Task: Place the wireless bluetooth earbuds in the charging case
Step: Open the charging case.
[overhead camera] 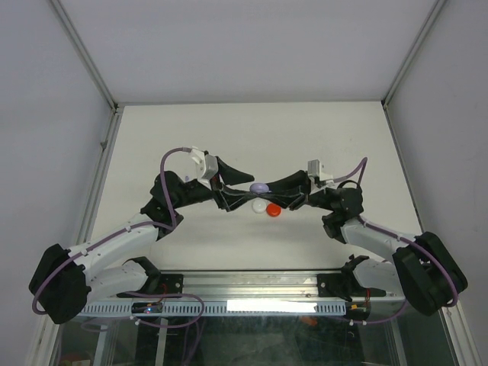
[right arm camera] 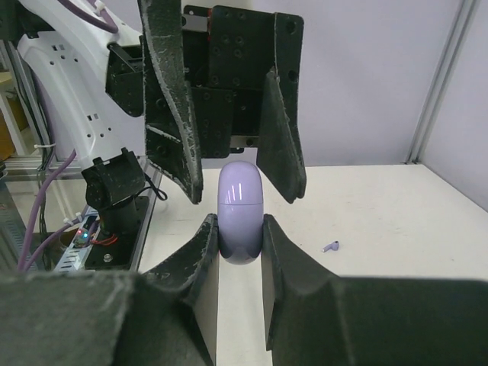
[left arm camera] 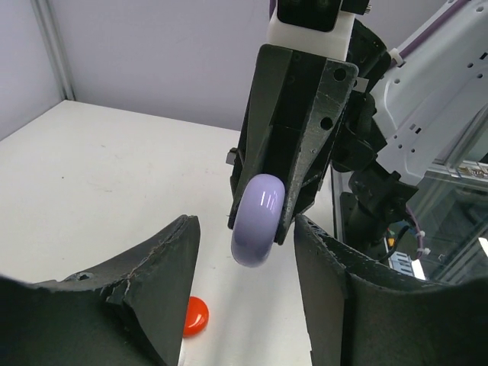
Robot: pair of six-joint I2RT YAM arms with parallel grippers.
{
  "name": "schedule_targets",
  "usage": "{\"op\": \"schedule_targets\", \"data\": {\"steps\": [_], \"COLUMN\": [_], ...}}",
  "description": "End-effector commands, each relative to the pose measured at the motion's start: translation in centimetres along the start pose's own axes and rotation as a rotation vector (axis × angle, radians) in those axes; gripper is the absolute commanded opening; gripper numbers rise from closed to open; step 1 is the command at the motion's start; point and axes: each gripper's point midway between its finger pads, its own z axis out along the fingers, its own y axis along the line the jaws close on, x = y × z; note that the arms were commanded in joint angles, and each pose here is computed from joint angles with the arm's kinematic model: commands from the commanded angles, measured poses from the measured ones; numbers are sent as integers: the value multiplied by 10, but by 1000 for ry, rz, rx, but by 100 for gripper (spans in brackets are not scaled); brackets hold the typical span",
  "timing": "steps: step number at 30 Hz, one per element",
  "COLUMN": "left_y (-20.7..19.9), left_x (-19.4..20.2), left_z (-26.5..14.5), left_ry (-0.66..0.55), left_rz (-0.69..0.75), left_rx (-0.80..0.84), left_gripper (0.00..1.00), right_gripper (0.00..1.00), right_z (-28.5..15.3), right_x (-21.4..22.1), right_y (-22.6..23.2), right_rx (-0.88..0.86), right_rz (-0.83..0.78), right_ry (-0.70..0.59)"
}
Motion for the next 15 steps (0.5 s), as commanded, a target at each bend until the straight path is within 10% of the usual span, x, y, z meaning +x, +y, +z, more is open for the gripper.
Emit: {"op": "schedule_targets", "data": {"steps": [1, 15], "left_y": [-4, 13], "left_x": [-32, -42], "left_z": [5, 5], "left_ry": [-80, -89], "left_rz": [32, -53], "left_rx": [34, -69], "left_gripper": [53, 47], "right_gripper": [0, 0], "right_z": [5, 4], "right_x": [-18, -24], "right_y": [13, 29], "right_rx": [-72, -136], "right_rz": [-75, -106], "right_ry": [-51, -65]}}
